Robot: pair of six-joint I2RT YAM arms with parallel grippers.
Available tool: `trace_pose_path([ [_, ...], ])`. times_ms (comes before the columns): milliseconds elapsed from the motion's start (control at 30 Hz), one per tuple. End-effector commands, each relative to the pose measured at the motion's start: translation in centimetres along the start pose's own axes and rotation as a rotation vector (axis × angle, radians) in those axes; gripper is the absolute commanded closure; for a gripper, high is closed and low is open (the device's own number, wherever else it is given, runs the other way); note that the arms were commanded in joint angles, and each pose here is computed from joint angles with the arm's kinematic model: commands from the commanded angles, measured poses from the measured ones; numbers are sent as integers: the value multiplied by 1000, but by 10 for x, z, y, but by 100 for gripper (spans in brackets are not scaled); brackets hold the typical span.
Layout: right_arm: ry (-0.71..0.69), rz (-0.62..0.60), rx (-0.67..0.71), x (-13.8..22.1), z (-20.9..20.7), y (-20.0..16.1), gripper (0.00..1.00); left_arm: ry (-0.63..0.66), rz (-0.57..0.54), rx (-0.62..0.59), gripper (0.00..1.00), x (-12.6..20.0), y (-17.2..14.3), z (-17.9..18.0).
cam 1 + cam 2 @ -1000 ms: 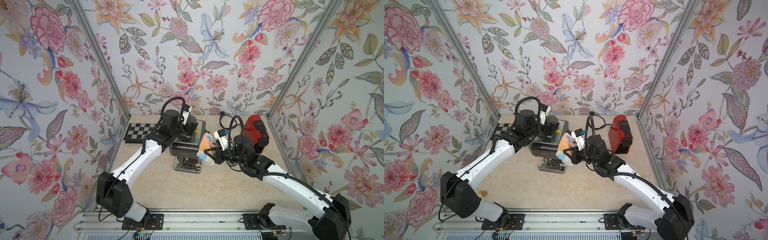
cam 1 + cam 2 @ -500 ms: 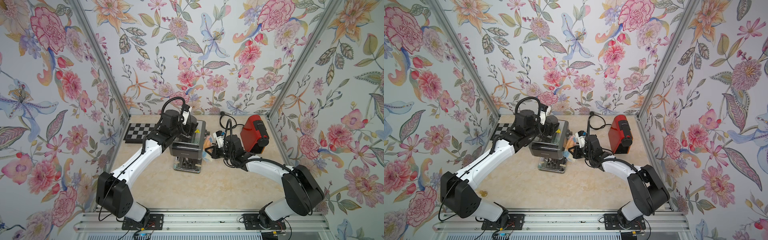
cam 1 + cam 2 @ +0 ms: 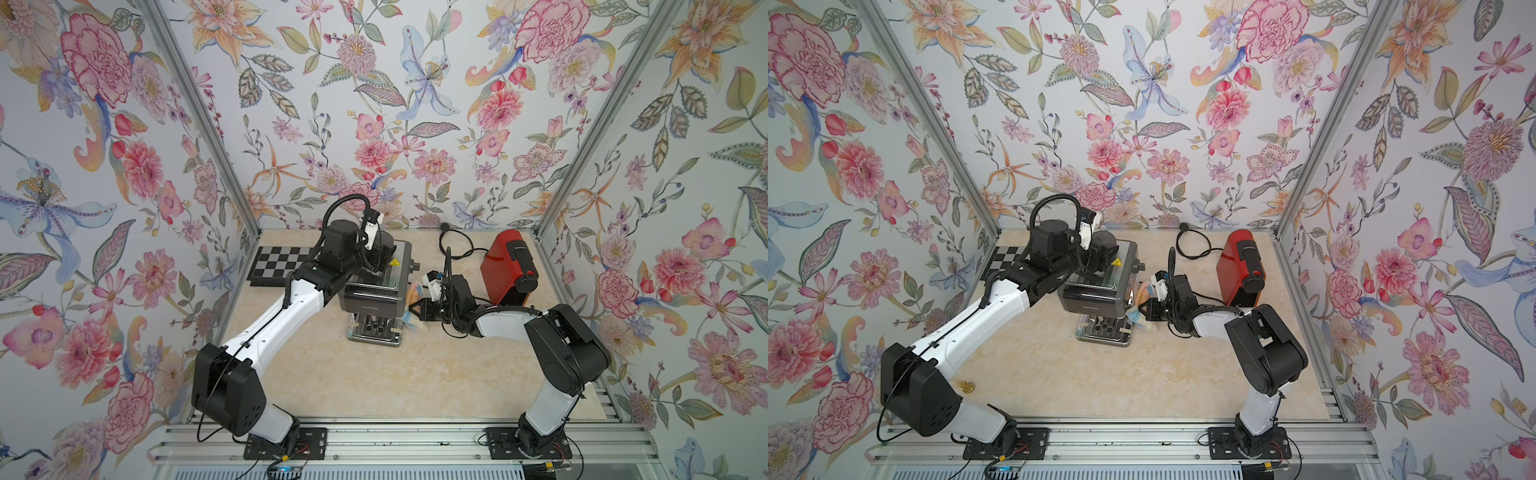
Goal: Wipe the surface of a coffee machine
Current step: Wipe the dirt from the surface of the coffee machine.
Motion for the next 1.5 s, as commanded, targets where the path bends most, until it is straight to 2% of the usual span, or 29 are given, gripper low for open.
trace_pose_path([
  [0,104,61,51,0,37,-27,100,-73,158,28,52,-8,-50,-15],
  [167,123,149,80,13,60,-79,100,-70,157,38,54,-7,-53,-16],
  [400,151,154,109,36,87,-109,100,-62,153,53,54,-5,-56,-16],
  [533,186,107,120,51,99,-105,100,-48,153,69,54,-5,-56,-14],
  [833,327,71,165,82,156,-101,100,-50,144,78,56,-5,-50,-13],
  [1033,395,16,147,78,170,-91,100,-51,153,93,58,-7,-50,-12],
  [1300,470,-159,127,85,183,-59,100,-37,167,103,59,-2,-48,-10],
  [1467,459,-258,109,96,176,-37,100,-51,170,122,59,-1,-47,-12],
])
Point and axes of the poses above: each gripper's point midway between its finger pads, its own x axis back along the fingers, its own z axis along the line the jaws close on, y = z × x, the point moved 2 cm from there along x, back along the fingers, and after that the axes turned 12 degrees about -x, right-handed, at the moved point
